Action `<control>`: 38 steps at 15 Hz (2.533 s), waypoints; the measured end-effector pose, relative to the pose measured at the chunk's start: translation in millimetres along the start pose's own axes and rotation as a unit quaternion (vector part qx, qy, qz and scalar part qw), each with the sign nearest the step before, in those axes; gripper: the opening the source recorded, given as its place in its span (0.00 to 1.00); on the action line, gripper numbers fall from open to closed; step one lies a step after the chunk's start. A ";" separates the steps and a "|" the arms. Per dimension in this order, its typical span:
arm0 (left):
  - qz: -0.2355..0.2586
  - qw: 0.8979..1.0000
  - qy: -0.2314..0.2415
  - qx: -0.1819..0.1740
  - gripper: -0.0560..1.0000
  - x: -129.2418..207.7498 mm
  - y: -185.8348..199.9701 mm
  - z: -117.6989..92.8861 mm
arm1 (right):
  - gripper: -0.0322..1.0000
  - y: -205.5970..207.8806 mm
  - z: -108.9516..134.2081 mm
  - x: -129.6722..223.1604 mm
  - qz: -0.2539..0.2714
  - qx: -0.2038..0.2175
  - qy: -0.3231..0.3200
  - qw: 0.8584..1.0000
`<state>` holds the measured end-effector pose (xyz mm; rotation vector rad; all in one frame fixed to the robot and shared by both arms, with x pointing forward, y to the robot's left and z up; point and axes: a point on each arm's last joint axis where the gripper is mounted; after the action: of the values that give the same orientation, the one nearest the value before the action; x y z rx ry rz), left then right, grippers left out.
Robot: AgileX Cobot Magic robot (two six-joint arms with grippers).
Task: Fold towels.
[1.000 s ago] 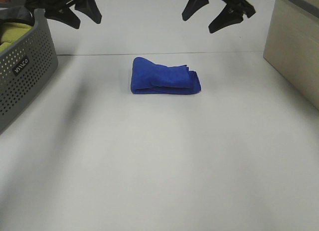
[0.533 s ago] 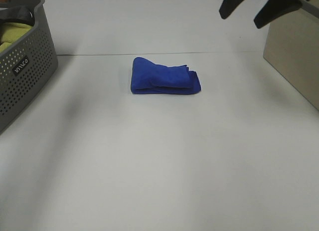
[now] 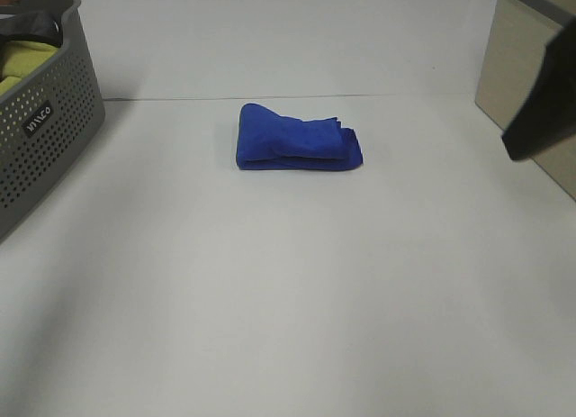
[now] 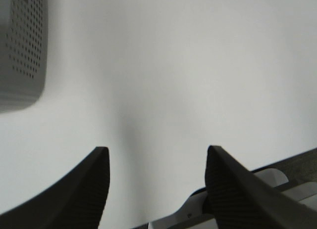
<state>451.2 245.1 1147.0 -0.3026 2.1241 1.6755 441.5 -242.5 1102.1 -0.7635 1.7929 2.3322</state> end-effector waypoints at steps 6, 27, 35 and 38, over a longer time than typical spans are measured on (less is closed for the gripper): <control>-0.080 0.996 -0.023 0.006 0.58 152.8 28.6 8.1 | 0.76 5.5 0.5 125.3 -0.043 0.056 0.037 0.997; -0.217 0.973 -0.073 -0.009 0.58 215.3 7.0 17.8 | 0.76 27.2 6.6 173.3 -0.159 0.083 0.073 0.981; -0.319 0.945 -0.044 -0.052 0.58 239.7 21.1 14.6 | 0.76 47.5 14.3 203.3 -0.282 0.143 0.029 0.948; -0.319 0.945 -0.044 -0.052 0.58 239.7 21.1 14.6 | 0.76 50.8 18.1 213.4 -0.315 0.146 0.036 0.937</control>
<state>231.9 284.8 1055.2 -0.8287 1.6224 1.3740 231.3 -287.3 1055.0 -1.1670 1.5553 1.6075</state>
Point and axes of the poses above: a point on each arm's last joint axis where the gripper is mounted, y pointing back along that axis away from the gripper, z along the wrist's bending axis when the last joint is at zero, x = y × z, and after that the axes turned 4 degrees about y, right-handed
